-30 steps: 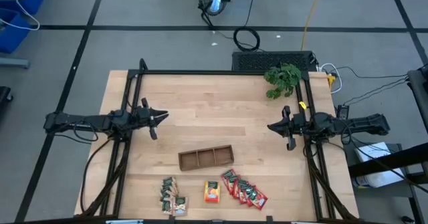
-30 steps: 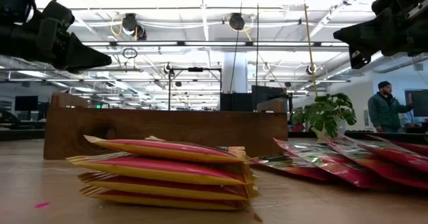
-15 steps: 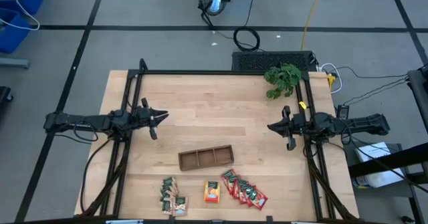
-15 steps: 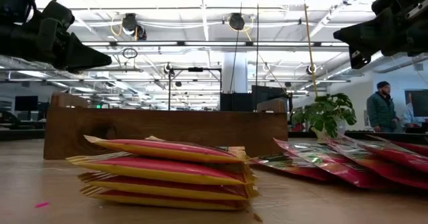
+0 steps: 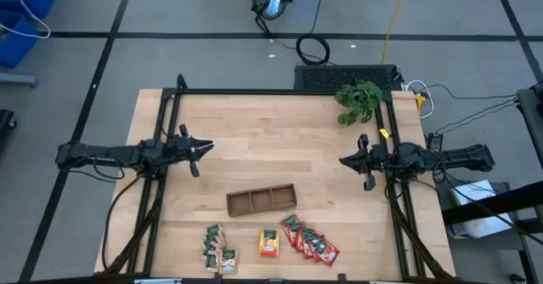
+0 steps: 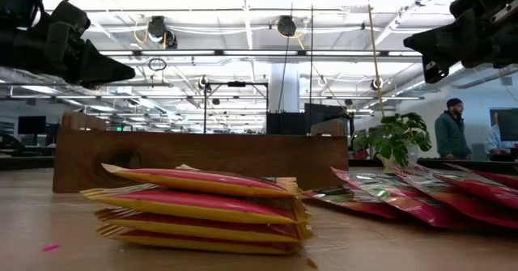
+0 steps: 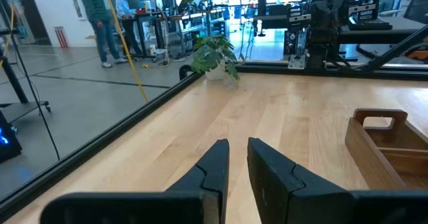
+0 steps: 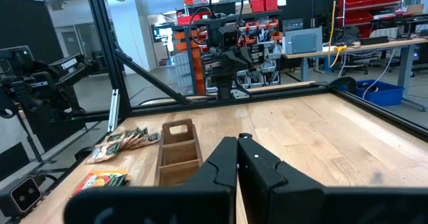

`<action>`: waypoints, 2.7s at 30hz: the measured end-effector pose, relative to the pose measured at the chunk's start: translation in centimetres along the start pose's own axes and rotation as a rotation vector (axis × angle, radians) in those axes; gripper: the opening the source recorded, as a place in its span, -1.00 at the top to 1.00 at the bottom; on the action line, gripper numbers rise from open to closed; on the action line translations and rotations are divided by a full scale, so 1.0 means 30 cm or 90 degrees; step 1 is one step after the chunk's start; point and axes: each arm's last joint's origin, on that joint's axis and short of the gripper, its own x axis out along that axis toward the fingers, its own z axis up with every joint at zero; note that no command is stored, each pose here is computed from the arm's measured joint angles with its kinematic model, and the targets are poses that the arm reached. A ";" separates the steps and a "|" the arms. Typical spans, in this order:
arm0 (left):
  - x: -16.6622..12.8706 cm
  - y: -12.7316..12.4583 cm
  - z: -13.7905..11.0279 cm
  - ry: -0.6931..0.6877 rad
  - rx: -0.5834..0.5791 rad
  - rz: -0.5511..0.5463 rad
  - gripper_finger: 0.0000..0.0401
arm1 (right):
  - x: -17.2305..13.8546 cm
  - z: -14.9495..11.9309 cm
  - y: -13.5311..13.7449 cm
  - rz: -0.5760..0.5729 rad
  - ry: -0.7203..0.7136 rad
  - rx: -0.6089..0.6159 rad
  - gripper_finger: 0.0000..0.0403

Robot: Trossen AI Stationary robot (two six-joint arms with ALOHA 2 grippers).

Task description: Pick & Place Tea

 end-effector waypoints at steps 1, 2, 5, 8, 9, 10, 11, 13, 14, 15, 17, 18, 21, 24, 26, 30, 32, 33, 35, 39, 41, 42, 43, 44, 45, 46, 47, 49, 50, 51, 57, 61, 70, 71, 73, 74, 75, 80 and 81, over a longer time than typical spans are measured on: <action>0.000 0.000 0.000 0.000 0.000 0.000 0.69 | 0.000 0.000 0.000 0.000 0.000 0.000 1.00; 0.000 0.000 0.000 0.000 0.000 0.000 0.69 | 0.000 0.000 0.000 0.000 0.000 0.000 1.00; 0.000 0.000 0.000 0.000 0.000 0.000 0.69 | 0.000 0.000 0.000 0.000 0.000 0.000 1.00; 0.000 0.000 0.000 0.000 0.000 0.000 0.69 | 0.000 0.000 0.000 0.000 0.000 0.000 1.00; 0.000 0.000 0.000 0.000 0.000 0.000 0.69 | 0.000 0.000 0.000 0.000 0.000 0.000 1.00; 0.000 0.000 0.000 0.000 0.000 0.000 0.69 | 0.000 0.000 0.000 0.000 0.000 0.000 1.00; 0.000 0.000 0.000 0.000 0.000 0.000 0.69 | 0.000 0.000 0.000 0.000 0.000 0.000 1.00; 0.000 0.000 0.000 0.000 0.000 0.000 0.69 | 0.000 0.000 0.000 0.000 0.000 0.000 1.00; 0.000 0.000 0.000 0.000 0.000 0.000 0.69 | 0.000 0.000 0.000 0.000 0.000 0.000 1.00; 0.000 0.000 0.000 0.000 0.000 0.000 0.69 | 0.000 0.000 0.000 0.000 0.000 0.000 1.00; 0.000 0.000 0.000 0.000 0.000 0.000 0.69 | 0.000 0.000 0.000 0.000 0.000 0.000 1.00; 0.000 0.000 0.000 0.000 0.000 0.000 0.69 | 0.000 0.000 0.000 0.000 0.000 0.000 1.00; 0.000 0.000 0.000 0.000 0.000 0.000 0.69 | 0.000 0.000 0.000 0.000 0.000 0.000 1.00; 0.000 0.000 0.000 0.000 0.000 0.000 0.69 | 0.000 0.000 0.000 0.000 0.000 0.000 1.00; 0.000 0.000 0.000 0.000 0.000 0.000 0.69 | 0.000 0.000 0.000 0.000 0.000 0.000 1.00; 0.000 0.000 0.000 0.000 0.000 0.000 0.69 | 0.000 0.000 0.000 0.000 0.000 0.000 1.00; 0.000 0.000 0.000 0.000 0.000 0.000 0.69 | 0.000 0.000 0.000 0.000 0.000 0.000 1.00; 0.000 0.000 0.000 0.000 0.000 0.000 0.69 | 0.000 0.000 0.000 0.000 0.000 0.000 1.00; 0.000 0.000 0.000 0.000 0.000 0.000 0.69 | 0.000 0.000 0.000 0.000 0.000 0.000 1.00; 0.000 0.000 0.000 0.000 0.000 0.000 0.69 | 0.000 0.000 0.000 0.000 0.000 0.032 1.00; 0.000 0.000 0.000 0.000 0.000 0.000 0.69 | 0.000 0.001 0.000 0.000 -0.001 0.046 1.00; 0.000 0.000 0.000 0.000 0.000 0.000 0.69 | 0.000 0.001 0.000 0.001 -0.002 0.047 1.00; 0.000 0.000 0.000 0.000 0.000 0.000 0.69 | 0.000 0.002 0.000 0.001 -0.004 0.047 1.00; 0.000 0.000 0.000 0.000 0.000 0.000 0.69 | 0.000 0.004 0.000 0.001 -0.007 0.049 1.00; 0.000 0.000 0.000 0.000 0.000 0.000 0.69 | 0.000 0.005 0.001 0.002 -0.009 0.057 1.00; 0.000 0.000 0.000 0.000 0.000 0.000 0.69 | 0.000 0.005 0.001 0.003 -0.009 0.072 1.00; 0.000 0.000 0.000 0.000 0.000 0.000 0.69 | 0.000 0.005 0.001 0.003 -0.009 0.091 1.00; 0.000 0.000 0.000 0.000 -0.001 0.000 0.69 | 0.000 0.004 0.001 0.002 -0.009 0.112 1.00; 0.000 0.000 0.000 0.000 0.000 0.000 0.69 | 0.000 0.005 0.001 0.002 -0.009 0.113 1.00; 0.000 0.000 0.000 0.000 0.001 -0.003 0.69 | 0.000 0.005 0.001 0.002 -0.009 0.106 1.00; 0.000 -0.001 0.000 0.000 0.001 -0.005 0.69 | 0.002 0.002 0.001 0.005 -0.003 0.033 1.00; 0.000 0.000 0.014 -0.026 -0.010 -0.005 0.69 | 0.001 -0.031 0.014 0.097 0.090 0.012 1.00; -0.002 0.001 0.033 -0.061 -0.058 -0.004 0.69 | 0.034 0.065 0.104 0.049 0.371 0.010 1.00; -0.001 0.001 0.031 -0.059 -0.046 -0.002 0.69 | 0.046 0.080 0.124 0.043 0.399 0.005 1.00; -0.001 0.001 0.025 -0.046 -0.013 -0.001 0.69 | 0.073 0.095 0.168 0.031 0.458 0.000 1.00; -0.001 0.000 0.020 -0.038 -0.002 -0.001 0.69 | 0.092 0.097 0.194 0.032 0.481 -0.003 1.00; 0.000 0.000 0.017 -0.032 0.004 -0.002 0.69 | 0.109 0.095 0.220 0.036 0.503 -0.004 1.00; 0.000 0.000 0.011 -0.020 -0.018 -0.001 0.69 | 0.176 0.060 0.346 0.056 0.564 0.003 0.99; 0.000 0.002 0.011 -0.021 -0.018 0.009 0.69 | 0.185 0.043 0.363 0.064 0.567 0.001 0.98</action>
